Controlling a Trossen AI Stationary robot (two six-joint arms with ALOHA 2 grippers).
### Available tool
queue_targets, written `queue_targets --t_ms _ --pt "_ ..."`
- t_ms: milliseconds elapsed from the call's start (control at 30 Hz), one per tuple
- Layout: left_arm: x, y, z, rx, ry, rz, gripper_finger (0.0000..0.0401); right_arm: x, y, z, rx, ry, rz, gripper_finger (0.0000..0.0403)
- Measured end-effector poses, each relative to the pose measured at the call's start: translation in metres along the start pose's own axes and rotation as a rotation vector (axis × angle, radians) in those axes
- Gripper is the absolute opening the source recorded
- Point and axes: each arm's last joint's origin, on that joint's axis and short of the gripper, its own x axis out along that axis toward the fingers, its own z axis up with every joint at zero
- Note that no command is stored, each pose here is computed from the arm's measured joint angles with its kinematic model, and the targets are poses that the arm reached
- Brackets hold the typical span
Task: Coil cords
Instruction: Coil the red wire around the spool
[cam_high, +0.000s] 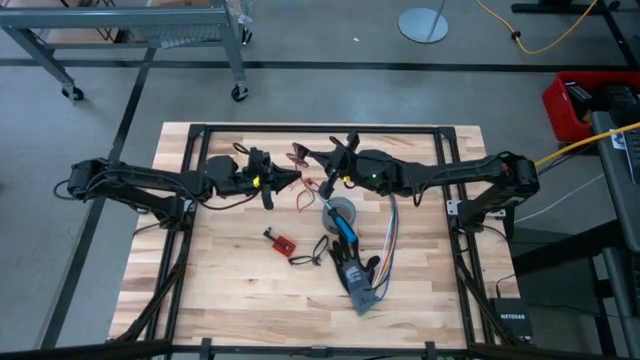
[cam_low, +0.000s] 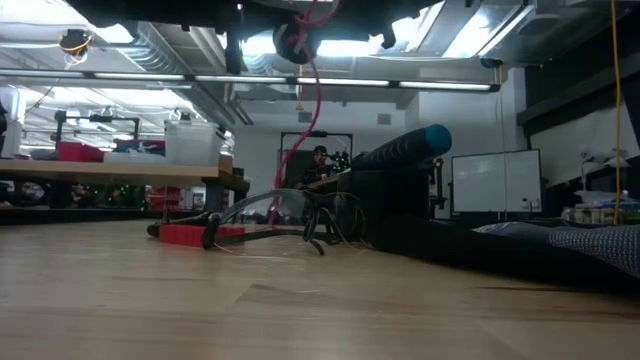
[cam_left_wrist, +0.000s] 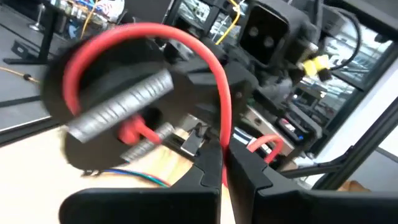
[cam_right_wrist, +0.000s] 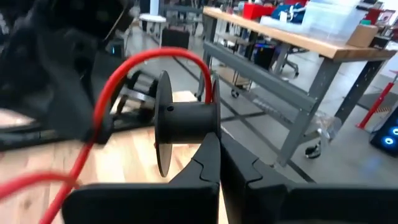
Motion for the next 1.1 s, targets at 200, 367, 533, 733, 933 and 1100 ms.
queue_targets --t_ms 200,367,533,733,933,1100 --pt "0.0 -0.003 -0.003 0.0 0.01 -0.014 0.0 0.013 -0.007 -0.002 0.036 -0.063 -0.021 0.0" --pt "0.0 -0.004 -0.003 0.015 0.009 -0.015 0.0 0.02 -0.009 0.001 0.115 -0.142 0.04 0.0" --pt "0.0 -0.004 -0.003 0.015 0.009 -0.016 0.0 0.025 -0.006 0.006 0.14 -0.153 0.098 0.0" --pt "0.0 -0.004 -0.002 0.012 -0.003 -0.019 0.0 0.04 0.003 -0.001 0.136 -0.134 0.154 0.0" --pt "0.0 -0.003 -0.004 0.014 0.021 -0.009 0.0 0.047 0.006 -0.009 0.152 -0.115 0.153 0.0" --pt "0.0 0.0 -0.011 0.021 0.094 0.028 0.0 0.045 0.004 0.0 0.174 -0.188 0.154 0.0"
